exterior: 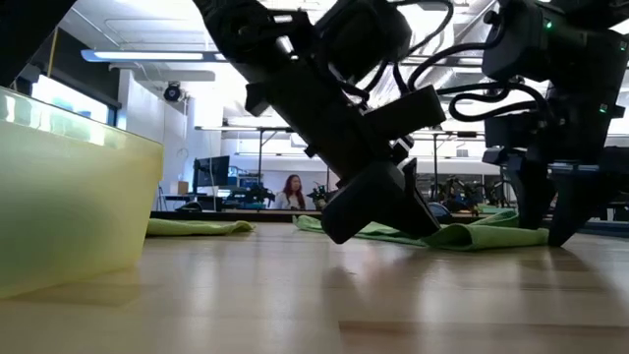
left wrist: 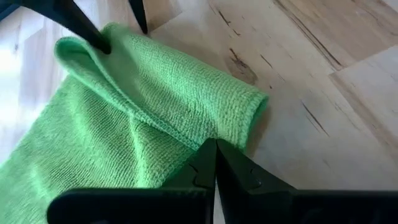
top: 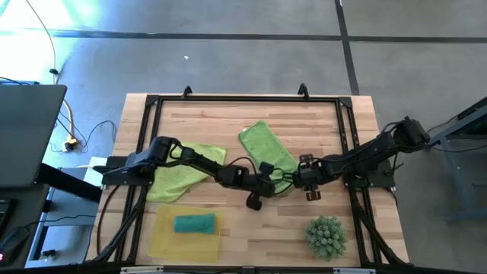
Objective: Roll microfiber towels into tight, uniform cylinder then place into a basket
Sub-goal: Roll the green microfiber towel
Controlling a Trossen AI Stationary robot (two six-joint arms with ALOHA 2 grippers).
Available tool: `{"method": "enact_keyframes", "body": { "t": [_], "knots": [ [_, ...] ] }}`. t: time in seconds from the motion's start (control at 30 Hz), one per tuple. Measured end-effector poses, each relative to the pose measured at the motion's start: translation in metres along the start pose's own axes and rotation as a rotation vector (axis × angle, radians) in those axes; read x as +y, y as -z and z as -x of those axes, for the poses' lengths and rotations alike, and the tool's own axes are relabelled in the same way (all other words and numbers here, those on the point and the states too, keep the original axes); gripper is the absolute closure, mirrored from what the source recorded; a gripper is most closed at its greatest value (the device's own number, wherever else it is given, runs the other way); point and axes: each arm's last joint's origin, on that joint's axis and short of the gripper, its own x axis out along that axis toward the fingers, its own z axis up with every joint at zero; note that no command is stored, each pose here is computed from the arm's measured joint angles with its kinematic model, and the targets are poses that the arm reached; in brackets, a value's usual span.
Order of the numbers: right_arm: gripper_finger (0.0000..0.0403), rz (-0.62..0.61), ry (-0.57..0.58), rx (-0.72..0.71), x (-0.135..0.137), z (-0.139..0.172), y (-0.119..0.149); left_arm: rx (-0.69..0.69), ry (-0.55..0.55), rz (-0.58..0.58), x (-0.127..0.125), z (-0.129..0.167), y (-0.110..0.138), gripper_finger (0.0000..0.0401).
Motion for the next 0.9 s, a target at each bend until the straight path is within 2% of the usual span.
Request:
{"method": "enact_keyframes", "body": {
  "t": [0.27,0.47,0.6,0.9],
  "knots": [
    [0.0320,-0.144,-0.033,-0.013,0.001,-0.001,-0.001,0.091,-0.151,-0.038,-0.006,0.021,-0.012,0.0391],
    [0.0392,-0.277,-0.045,-0.034,0.002,-0.002,-0.004,0.048,-0.192,-0.032,-0.005,0.044,-0.030,0.0356],
    [0.0394,-0.404,-0.077,-0.080,0.000,-0.002,-0.009,0.033,-0.193,-0.028,-0.008,0.049,-0.035,0.0324],
    [0.0401,-0.625,-0.291,-0.182,-0.015,-0.003,-0.025,0.021,-0.099,0.094,-0.017,0.050,-0.034,0.0255]
  ]
}}
